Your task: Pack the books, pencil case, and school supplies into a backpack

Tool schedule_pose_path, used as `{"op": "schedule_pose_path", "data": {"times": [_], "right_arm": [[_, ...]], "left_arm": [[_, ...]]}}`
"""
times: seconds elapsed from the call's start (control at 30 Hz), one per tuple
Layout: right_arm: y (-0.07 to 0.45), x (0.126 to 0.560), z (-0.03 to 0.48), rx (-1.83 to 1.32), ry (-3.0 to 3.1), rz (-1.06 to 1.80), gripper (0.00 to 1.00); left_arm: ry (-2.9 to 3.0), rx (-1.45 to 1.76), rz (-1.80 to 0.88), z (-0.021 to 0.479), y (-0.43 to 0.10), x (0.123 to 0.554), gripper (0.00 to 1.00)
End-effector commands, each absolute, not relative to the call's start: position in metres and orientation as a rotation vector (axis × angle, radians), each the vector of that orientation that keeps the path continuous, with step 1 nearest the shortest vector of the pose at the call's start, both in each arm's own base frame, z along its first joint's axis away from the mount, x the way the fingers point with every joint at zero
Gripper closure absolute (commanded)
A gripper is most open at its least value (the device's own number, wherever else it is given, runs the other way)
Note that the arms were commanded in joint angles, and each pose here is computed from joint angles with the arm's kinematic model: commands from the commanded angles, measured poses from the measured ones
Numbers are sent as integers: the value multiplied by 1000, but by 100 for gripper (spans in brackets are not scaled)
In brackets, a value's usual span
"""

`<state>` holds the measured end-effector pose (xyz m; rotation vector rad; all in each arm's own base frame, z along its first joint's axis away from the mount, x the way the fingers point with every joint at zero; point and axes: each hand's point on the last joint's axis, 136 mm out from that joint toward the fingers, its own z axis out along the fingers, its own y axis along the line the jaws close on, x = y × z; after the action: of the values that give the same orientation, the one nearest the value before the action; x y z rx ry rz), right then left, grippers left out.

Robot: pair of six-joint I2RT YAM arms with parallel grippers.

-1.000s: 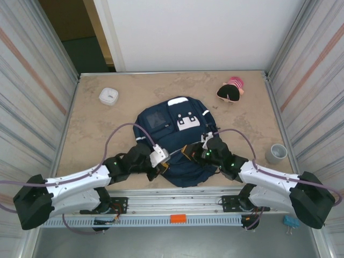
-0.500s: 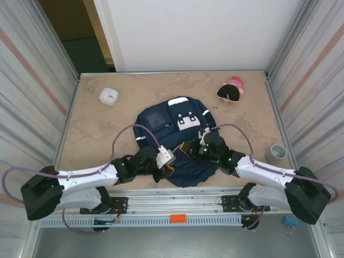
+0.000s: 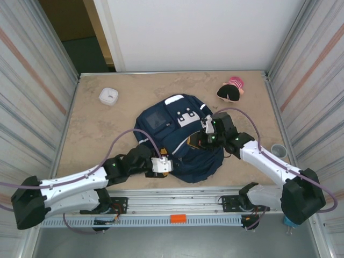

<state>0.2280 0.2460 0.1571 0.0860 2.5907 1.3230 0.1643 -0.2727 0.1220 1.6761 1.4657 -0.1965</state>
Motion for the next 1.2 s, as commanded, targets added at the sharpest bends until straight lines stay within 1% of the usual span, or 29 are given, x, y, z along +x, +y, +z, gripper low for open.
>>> {"op": "schedule_pose_path", "data": {"times": [0.0, 0.07, 0.2, 0.4, 0.57, 0.6, 0.63, 0.67, 0.7, 0.8, 0.83, 1.0, 1.1, 1.13, 1.17], "right_arm": [[255, 222, 179, -85, 2561, 1404, 100], [256, 222, 181, -97, 2564, 1405, 100], [255, 222, 182, -104, 2569, 1412, 100], [253, 221, 181, -99, 2568, 1424, 100], [256, 220, 188, -122, 2551, 1460, 100], [256, 220, 189, -125, 2550, 1464, 100], [256, 220, 190, -129, 2546, 1466, 100], [255, 220, 190, -132, 2548, 1464, 100], [254, 220, 190, -136, 2548, 1460, 100], [249, 223, 186, -135, 2549, 1439, 100], [246, 226, 185, -135, 2545, 1429, 100], [247, 241, 184, -197, 2504, 1419, 100], [254, 248, 193, -288, 2428, 1439, 99], [253, 250, 193, -303, 2419, 1421, 97], [252, 252, 195, -315, 2410, 1405, 91]], "left_arm": [[1329, 1706, -60, 136, -283, 189, 26], [1308, 1704, -62, 136, -289, 194, 26], [1281, 1671, -106, 141, -299, 203, 32], [1206, 1671, -188, 153, -310, 196, 31], [1246, 1746, -156, 136, -309, 204, 38], [1260, 1757, -137, 132, -308, 207, 41], [1273, 1765, -123, 128, -307, 209, 46], [1288, 1760, -111, 127, -305, 213, 54], [1309, 1752, -106, 126, -303, 215, 66], [1361, 1736, -171, 129, -299, 210, 94], [1382, 1723, -213, 132, -299, 205, 100], [1476, 1651, -445, 140, -298, 177, 100], [1546, 1552, -513, 141, -295, 174, 100], [1569, 1527, -519, 140, -294, 174, 100], [1596, 1490, -525, 141, -293, 176, 100]]}}
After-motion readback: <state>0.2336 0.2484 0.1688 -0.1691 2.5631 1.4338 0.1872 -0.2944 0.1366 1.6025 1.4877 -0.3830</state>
